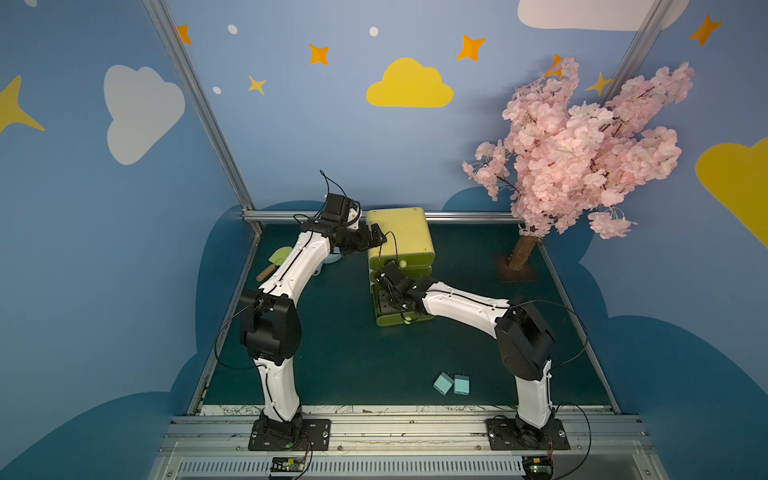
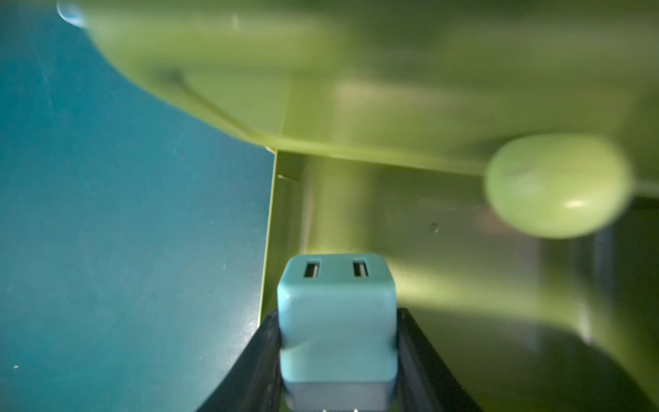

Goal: Place the plugs into the drawer by color
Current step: Place the plug in the drawer, then pick up the plug from the center of the board.

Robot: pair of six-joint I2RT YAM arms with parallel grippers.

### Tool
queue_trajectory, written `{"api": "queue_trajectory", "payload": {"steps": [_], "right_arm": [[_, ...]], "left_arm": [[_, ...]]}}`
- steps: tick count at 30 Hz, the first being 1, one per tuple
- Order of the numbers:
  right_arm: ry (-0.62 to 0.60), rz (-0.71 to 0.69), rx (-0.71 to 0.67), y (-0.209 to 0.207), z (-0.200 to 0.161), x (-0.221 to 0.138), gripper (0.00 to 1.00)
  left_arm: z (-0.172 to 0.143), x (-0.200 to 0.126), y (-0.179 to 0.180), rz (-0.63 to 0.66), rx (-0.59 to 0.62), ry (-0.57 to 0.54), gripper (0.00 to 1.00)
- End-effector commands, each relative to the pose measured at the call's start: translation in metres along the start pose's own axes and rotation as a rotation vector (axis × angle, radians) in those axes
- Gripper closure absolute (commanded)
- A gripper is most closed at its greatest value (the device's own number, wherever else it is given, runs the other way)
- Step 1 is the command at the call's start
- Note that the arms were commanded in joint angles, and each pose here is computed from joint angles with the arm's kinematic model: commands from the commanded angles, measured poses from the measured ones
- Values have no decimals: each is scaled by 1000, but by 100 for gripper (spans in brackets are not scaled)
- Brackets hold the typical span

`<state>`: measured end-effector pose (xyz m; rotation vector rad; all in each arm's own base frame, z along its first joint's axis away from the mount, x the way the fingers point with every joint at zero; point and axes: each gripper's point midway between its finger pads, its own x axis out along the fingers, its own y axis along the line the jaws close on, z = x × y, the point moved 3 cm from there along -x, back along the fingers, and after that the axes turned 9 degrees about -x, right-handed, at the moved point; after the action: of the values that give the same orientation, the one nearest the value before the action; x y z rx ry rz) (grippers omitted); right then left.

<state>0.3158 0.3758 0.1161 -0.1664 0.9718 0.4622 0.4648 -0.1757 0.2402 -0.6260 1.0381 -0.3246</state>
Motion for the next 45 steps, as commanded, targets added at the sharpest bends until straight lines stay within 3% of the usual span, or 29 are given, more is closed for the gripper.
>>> {"api": "queue_trajectory", "payload": {"steps": [1,4,8,11,18,22,25,30,35,40,45], "right_arm": [[15,32,9,8,3,5,88],[28,43,5,10,1,10,84],[30,52,6,8,3,9,71],[17,56,-8,4,9,0,55],[-29,88,-95,2,22,-44,37],[-49,82,-132,-8,18,-82,36],[-24,15,-176,-26,-18,-116,37],[148,-100,-142,-73,-117,-146,38],[281,-23,-36,-77,-193,-159,42],[294,60,21,-66,-230,-148,42],[290,108,31,-60,-243,-140,44]], "left_arm": [[-3,-9,4,25,-3,-5,0],[-3,-9,5,24,-4,-5,0],[-3,-9,5,28,-2,-7,0],[-3,-10,4,27,-1,-8,0],[-2,-13,2,22,5,-13,0],[-2,-16,2,26,10,-22,0],[-4,-14,0,21,10,-16,0],[-9,-13,-8,10,23,-9,0],[-14,-10,-13,5,34,4,0],[-14,-7,-15,-4,31,10,0],[-16,-4,-15,4,34,20,0]]}}
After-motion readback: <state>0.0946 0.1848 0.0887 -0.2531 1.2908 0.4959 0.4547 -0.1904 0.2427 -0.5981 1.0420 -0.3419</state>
